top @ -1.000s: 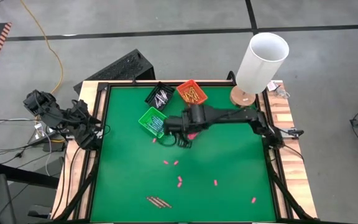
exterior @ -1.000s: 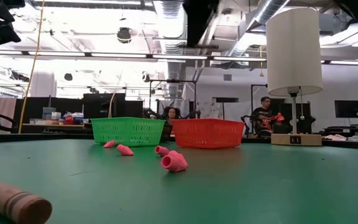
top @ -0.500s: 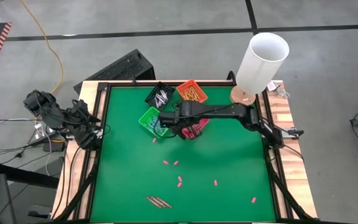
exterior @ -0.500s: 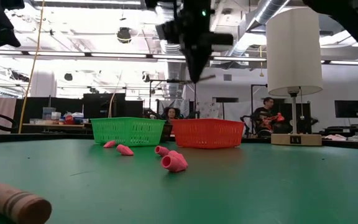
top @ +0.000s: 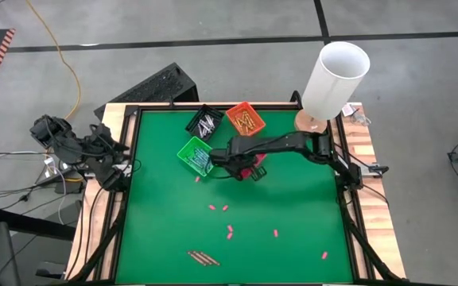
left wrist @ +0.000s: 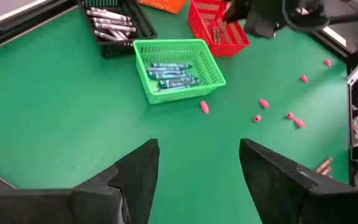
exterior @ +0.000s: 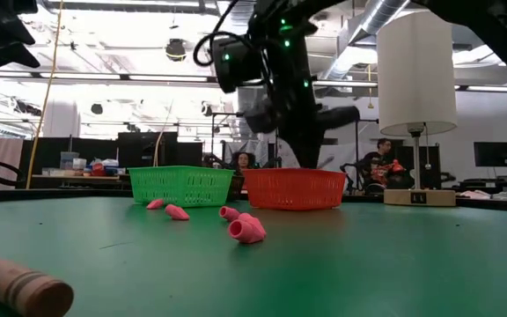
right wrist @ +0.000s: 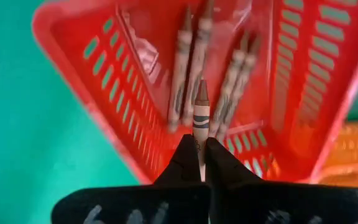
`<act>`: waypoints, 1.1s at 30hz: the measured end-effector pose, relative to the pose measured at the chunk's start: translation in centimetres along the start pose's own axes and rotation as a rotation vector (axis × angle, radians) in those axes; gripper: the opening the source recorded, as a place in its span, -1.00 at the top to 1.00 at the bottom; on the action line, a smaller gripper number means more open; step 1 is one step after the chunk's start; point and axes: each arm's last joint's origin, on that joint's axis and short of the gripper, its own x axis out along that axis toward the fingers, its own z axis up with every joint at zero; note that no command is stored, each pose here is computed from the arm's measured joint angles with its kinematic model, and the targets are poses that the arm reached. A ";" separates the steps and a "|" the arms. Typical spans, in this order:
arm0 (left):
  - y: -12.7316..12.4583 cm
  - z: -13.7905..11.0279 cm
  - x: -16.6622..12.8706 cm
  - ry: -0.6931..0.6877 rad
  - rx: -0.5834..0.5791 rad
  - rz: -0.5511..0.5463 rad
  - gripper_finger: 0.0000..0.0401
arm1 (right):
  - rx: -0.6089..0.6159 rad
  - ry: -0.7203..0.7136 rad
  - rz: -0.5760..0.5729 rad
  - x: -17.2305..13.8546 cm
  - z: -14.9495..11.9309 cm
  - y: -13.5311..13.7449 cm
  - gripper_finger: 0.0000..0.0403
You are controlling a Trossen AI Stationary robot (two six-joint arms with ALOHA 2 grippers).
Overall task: Sort crayons
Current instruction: Put the brown crayon into the bin
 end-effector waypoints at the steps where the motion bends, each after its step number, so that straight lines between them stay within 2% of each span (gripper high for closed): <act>1: 0.0 0.0 0.0 -0.005 -0.001 0.003 -0.06 | -0.021 -0.008 -0.005 0.2 0.3 0.2 1.00; 7: 0.1 0.1 0.0 -0.027 -0.030 0.015 -0.06 | -0.006 -0.077 -0.020 0.7 0.6 -0.5 1.00; 11: 0.1 0.1 0.0 -0.026 -0.037 0.014 -0.06 | 0.017 -0.150 0.034 0.6 0.2 -1.1 1.00; 18: 0.1 0.1 0.0 -0.027 -0.039 0.015 -0.06 | 0.010 -0.229 0.007 0.2 0.2 -1.8 1.00; 25: 0.1 0.1 0.0 -0.031 -0.037 0.017 -0.06 | 0.018 -0.250 0.022 0.6 -0.4 -2.7 1.00; 33: 0.1 0.1 0.0 -0.054 -0.028 0.035 -0.06 | 0.063 -0.209 0.063 1.2 -1.5 -3.3 0.94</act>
